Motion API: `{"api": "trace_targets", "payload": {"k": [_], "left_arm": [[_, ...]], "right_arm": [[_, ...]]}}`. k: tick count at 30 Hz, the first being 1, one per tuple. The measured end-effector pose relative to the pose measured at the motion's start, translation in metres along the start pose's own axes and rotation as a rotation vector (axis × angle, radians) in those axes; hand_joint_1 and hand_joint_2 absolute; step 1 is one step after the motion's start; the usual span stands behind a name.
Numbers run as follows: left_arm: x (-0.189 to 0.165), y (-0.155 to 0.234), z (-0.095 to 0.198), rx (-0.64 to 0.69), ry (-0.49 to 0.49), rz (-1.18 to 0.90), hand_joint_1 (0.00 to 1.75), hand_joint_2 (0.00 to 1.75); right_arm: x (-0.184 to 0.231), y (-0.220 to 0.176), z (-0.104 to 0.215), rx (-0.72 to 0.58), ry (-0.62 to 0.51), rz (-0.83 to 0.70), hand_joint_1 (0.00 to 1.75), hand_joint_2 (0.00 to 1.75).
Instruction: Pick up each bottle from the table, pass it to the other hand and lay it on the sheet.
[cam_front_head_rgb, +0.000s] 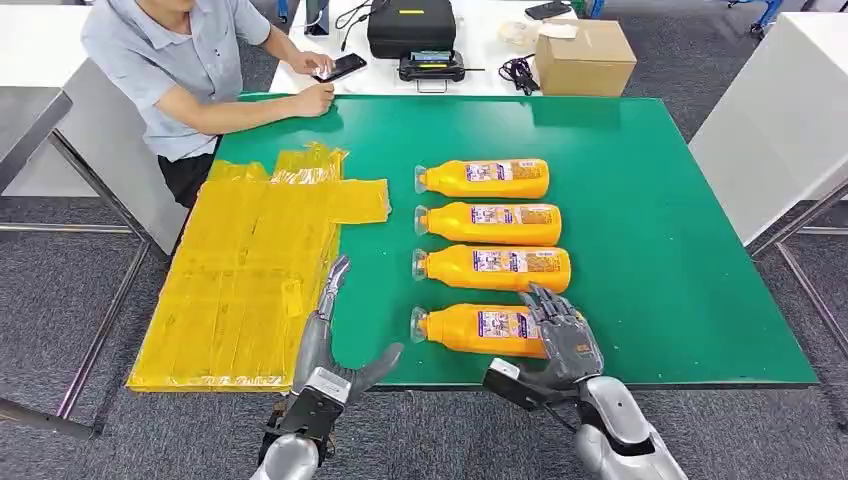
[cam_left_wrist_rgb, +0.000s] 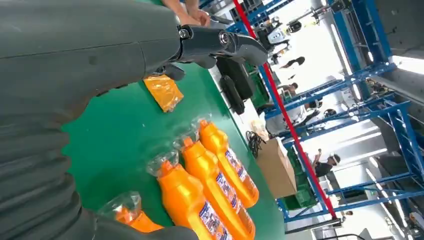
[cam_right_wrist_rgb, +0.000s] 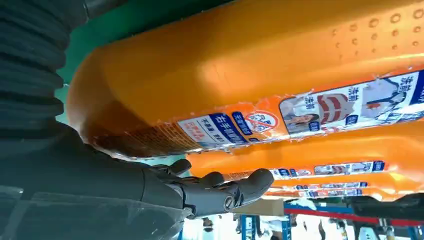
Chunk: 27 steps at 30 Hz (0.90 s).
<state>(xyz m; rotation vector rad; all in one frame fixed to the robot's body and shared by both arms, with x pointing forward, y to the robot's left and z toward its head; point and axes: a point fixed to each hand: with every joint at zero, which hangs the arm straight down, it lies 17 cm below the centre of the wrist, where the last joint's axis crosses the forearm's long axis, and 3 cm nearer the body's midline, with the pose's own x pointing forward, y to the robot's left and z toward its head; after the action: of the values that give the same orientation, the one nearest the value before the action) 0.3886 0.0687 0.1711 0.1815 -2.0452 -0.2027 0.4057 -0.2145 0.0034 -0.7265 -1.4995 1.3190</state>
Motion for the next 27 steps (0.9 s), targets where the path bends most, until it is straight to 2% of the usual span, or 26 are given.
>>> {"api": "trace_targets", "payload": {"k": [14, 27], "left_arm": [[0.001, 0.001, 0.0, 0.003, -0.005, -0.013, 0.0, 1.75], [0.003, -0.002, 0.0, -0.005, -0.016, -0.027, 0.0, 1.75]], "right_arm": [[0.005, 0.008, -0.01, 0.123, -0.052, 0.031, 0.0, 1.75], [0.002, -0.002, -0.02, 0.206, -0.103, 0.081, 0.0, 1.75]]}}
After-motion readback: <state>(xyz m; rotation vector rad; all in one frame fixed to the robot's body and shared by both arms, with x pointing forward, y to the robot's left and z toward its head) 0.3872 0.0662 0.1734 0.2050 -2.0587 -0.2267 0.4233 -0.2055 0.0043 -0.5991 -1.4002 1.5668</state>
